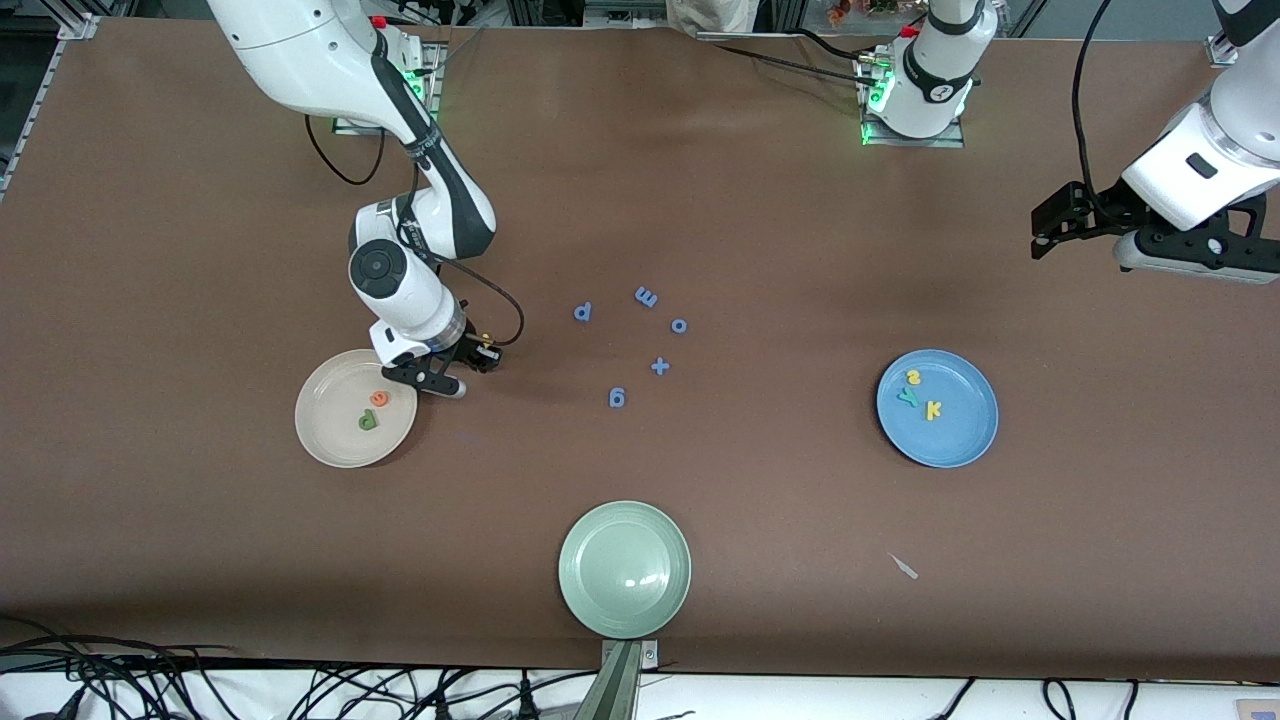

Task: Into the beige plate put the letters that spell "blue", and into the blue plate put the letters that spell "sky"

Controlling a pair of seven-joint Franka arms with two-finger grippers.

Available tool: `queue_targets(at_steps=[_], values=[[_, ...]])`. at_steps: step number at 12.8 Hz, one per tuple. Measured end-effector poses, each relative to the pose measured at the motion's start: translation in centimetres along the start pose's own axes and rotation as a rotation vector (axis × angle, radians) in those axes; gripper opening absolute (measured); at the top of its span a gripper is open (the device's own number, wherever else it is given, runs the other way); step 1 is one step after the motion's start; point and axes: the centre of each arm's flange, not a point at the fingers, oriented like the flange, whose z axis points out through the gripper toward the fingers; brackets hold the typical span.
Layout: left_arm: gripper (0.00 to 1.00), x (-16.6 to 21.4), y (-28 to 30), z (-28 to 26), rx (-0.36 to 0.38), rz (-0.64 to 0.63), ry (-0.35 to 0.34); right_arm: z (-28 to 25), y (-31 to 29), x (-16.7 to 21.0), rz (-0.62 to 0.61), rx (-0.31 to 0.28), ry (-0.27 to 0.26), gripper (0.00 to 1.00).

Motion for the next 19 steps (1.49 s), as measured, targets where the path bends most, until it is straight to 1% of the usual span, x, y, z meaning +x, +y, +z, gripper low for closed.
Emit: queue_targets(at_steps=[2, 3, 4, 6, 8, 10, 11, 12, 13, 14, 15, 16, 18, 19], values=[[1.0, 0.0, 0.0, 0.0, 0.0, 0.0, 0.0, -0.1, 0.1, 0.1, 0.0, 0.0, 0.0, 0.1], [1.0, 0.0, 0.0, 0.0, 0.0, 0.0, 0.0, -0.2, 0.5, 0.4, 0.003, -0.009, -0.004, 0.1], [1.0, 0.0, 0.0, 0.0, 0.0, 0.001, 0.0, -0.6, 1.2, 1.1, 0.001, -0.026, -0.019, 0.1], [1.0, 0.0, 0.0, 0.0, 0.0, 0.001, 0.0, -3.0, 2.7, 3.3, -0.033, -0.059, -0.057, 0.1], [1.0, 0.0, 0.0, 0.0, 0.0, 0.001, 0.0, -5.5, 5.2, 5.6, -0.088, -0.077, -0.068, 0.1], [1.0, 0.0, 0.0, 0.0, 0.0, 0.001, 0.0, -6.2, 7.9, 6.9, -0.13, -0.098, -0.083, 0.1], [1.0, 0.0, 0.0, 0.0, 0.0, 0.001, 0.0, -6.1, 8.9, 7.2, -0.142, -0.106, -0.086, 0.16], [1.0, 0.0, 0.0, 0.0, 0.0, 0.001, 0.0, -5.8, 9.5, 7.4, -0.148, -0.112, -0.09, 0.16], [1.0, 0.0, 0.0, 0.0, 0.0, 0.001, 0.0, -5.6, 9.8, 7.4, -0.151, -0.115, -0.093, 0.2], [1.0, 0.0, 0.0, 0.0, 0.0, 0.001, 0.0, -5.6, 9.8, 7.4, -0.153, -0.115, -0.094, 0.3], [1.0, 0.0, 0.0, 0.0, 0.0, 0.001, 0.0, -5.6, 9.7, 7.4, -0.146, -0.115, -0.093, 0.44], [1.0, 0.0, 0.0, 0.0, 0.0, 0.001, 0.0, -5.5, 9.5, 7.3, -0.123, -0.115, -0.093, 0.52], [1.0, 0.0, 0.1, 0.0, 0.0, 0.001, 0.0, -5.2, 7.8, 6.3, -0.044, -0.11, -0.096, 0.75], [1.0, 0.0, 0.1, 0.0, 0.0, 0.002, 0.0, -4.9, 6.2, 5.3, -0.007, -0.104, -0.103, 0.85]])
